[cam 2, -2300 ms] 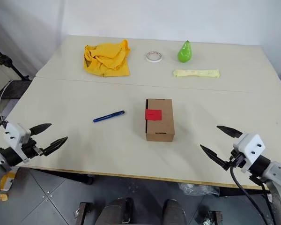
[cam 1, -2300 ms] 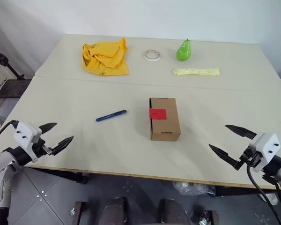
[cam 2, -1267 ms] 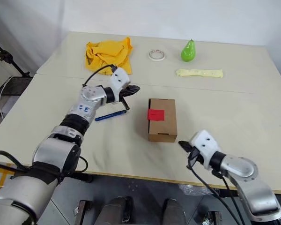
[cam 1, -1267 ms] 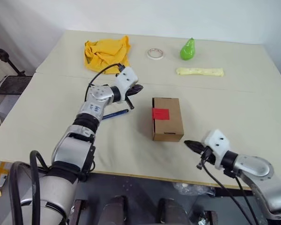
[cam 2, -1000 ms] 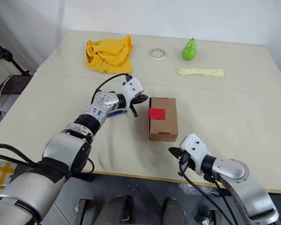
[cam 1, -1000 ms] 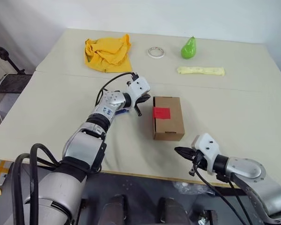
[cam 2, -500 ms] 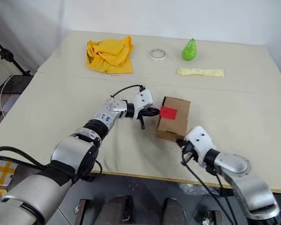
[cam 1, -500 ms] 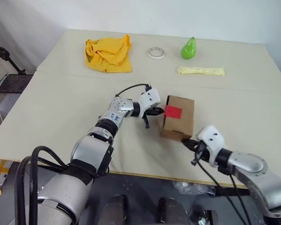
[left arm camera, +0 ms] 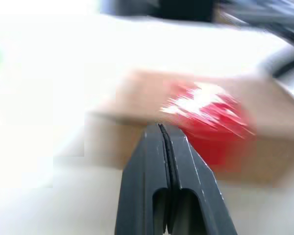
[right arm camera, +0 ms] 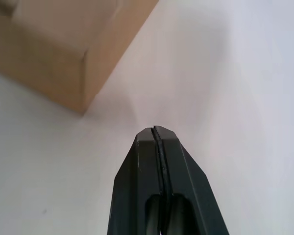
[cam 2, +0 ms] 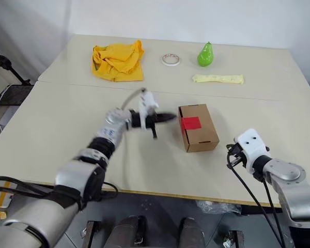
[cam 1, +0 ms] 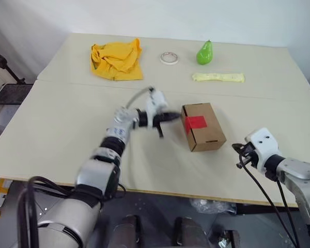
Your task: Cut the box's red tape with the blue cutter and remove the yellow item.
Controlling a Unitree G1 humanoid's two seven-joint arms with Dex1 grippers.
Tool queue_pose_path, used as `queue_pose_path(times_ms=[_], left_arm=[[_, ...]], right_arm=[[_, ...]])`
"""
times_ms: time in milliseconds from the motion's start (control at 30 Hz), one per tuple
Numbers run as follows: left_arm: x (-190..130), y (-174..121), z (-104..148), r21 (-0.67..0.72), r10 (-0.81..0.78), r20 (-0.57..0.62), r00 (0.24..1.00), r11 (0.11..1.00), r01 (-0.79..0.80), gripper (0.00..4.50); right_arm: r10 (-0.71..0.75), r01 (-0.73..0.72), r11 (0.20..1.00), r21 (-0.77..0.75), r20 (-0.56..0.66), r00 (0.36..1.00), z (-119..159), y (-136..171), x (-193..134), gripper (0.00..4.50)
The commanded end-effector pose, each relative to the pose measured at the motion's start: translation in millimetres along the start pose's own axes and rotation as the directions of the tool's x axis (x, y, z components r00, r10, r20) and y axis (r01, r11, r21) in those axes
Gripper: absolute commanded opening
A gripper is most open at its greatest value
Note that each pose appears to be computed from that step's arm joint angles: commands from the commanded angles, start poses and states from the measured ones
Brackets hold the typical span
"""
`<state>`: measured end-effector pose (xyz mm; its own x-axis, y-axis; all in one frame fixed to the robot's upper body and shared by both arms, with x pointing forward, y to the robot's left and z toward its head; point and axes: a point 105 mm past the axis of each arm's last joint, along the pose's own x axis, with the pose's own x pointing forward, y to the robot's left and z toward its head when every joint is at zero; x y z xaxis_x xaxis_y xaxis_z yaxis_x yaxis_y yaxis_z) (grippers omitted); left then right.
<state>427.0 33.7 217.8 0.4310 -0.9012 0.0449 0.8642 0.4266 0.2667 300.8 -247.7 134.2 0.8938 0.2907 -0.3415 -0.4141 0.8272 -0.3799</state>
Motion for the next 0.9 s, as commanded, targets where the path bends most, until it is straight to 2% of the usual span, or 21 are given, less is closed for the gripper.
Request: queue_pose_path(times_ms=[33, 233, 433, 633, 767, 900], left_arm=[[4.2, 2.0, -5.8, -0.053, 0.034, -0.043, 0.999, 0.998, -0.036, 0.01], [8.3, -25.9, -49.1, -0.076, -0.049, -0.212, 0.976, 0.997, 0.033, 0.01], [21.3, -54.2, -48.4, -0.131, -0.139, -0.153, 0.978, 0.984, 0.120, 0.01], [19.0, -82.8, -43.7, -0.130, -0.282, -0.122, 0.952, 0.955, 0.267, 0.01], [-2.3, -110.2, -42.9, -0.125, -0.437, -0.146, 0.887, 0.898, 0.422, 0.01], [-23.2, -136.0, -42.0, -0.135, -0.533, -0.184, 0.826, 0.846, 0.516, 0.01]], right_arm=[[-0.105, 0.107, 0.993, -0.039, 0.070, 0.992, 9.2, -18.7, 7.7, 0.00], [-0.011, 0.019, 0.999, -0.036, 0.212, 0.977, 27.8, -1.2, 56.7, 0.00], [0.121, -0.100, 0.991, -0.089, 0.269, 0.955, 45.5, 20.7, 81.0, 0.00], [0.274, -0.244, 0.960, -0.134, 0.291, 0.917, 54.7, 47.0, 77.7, 0.00], [0.362, -0.329, 0.931, -0.157, 0.283, 0.888, 56.3, 62.6, 62.0, 0.00], [0.392, -0.363, 0.918, -0.162, 0.223, 0.893, 45.1, 65.7, 41.2, 0.00]])
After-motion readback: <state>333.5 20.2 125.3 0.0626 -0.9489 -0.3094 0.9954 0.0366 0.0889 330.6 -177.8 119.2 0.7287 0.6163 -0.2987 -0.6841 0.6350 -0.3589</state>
